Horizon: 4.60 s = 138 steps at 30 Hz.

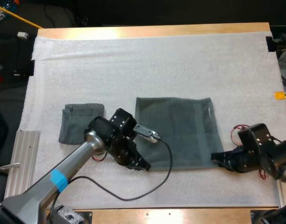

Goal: Pick towel from pile, fold and stack

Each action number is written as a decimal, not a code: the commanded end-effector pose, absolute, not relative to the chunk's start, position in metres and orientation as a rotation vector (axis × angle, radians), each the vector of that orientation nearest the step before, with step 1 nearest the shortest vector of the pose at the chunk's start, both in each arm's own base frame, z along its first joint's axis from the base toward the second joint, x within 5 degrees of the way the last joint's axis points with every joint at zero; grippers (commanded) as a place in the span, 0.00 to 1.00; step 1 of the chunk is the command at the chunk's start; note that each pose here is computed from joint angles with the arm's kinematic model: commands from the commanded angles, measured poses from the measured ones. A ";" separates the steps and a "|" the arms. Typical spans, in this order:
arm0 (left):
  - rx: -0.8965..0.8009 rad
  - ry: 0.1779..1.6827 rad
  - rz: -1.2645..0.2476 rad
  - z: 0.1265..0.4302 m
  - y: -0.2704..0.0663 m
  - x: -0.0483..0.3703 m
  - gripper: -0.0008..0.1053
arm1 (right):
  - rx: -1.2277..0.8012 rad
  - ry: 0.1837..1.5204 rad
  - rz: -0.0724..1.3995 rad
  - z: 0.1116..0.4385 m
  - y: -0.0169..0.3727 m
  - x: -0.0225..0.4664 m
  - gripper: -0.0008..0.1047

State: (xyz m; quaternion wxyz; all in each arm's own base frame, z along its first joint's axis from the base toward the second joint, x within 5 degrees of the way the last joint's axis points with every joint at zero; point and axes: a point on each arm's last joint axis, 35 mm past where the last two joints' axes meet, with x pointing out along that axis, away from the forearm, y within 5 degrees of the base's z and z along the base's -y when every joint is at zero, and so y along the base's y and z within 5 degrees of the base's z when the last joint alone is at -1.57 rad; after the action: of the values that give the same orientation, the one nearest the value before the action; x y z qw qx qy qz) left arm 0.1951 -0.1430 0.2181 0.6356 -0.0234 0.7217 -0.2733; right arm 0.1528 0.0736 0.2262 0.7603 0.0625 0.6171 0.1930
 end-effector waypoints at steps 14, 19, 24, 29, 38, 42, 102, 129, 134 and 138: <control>-0.321 1.488 -0.719 0.216 -0.135 0.234 0.01 | 0.392 1.172 0.376 0.227 0.090 0.189 0.01; -0.447 1.456 -0.701 0.201 -0.124 0.258 0.01 | 0.497 1.155 0.328 0.210 0.099 0.213 0.01; -0.519 1.453 -0.687 0.183 -0.121 0.273 0.01 | 0.608 1.112 0.275 0.199 0.106 0.232 0.01; -0.555 1.419 -0.681 0.175 -0.125 0.284 0.01 | 0.679 1.081 0.217 0.190 0.110 0.243 0.01; -0.509 1.304 -0.624 0.176 -0.126 0.296 0.01 | 0.701 0.966 0.160 0.188 0.111 0.256 0.01; -0.473 1.279 -0.566 0.176 -0.124 0.298 0.01 | 0.691 0.926 0.129 0.190 0.110 0.258 0.01; -0.360 0.813 -0.704 0.358 -0.092 0.211 0.63 | 0.296 0.732 0.525 0.267 0.094 0.204 0.62; -0.298 0.889 -0.677 0.369 -0.068 0.143 0.63 | 0.022 0.779 0.160 0.311 0.068 0.180 0.62; -0.298 0.890 -0.677 0.369 -0.068 0.143 0.63 | -0.001 0.879 0.159 0.286 0.079 0.204 0.62; -0.304 0.892 -0.674 0.369 -0.068 0.143 0.63 | -0.002 0.954 0.156 0.261 0.085 0.227 0.62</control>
State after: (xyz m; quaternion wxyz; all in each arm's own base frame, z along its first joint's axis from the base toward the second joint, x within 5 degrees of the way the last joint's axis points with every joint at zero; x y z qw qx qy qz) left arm 0.1428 -0.0680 0.3689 0.8346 -0.1440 0.4228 -0.3224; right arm 0.2251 0.0858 0.2587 0.8823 0.0022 0.4647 0.0751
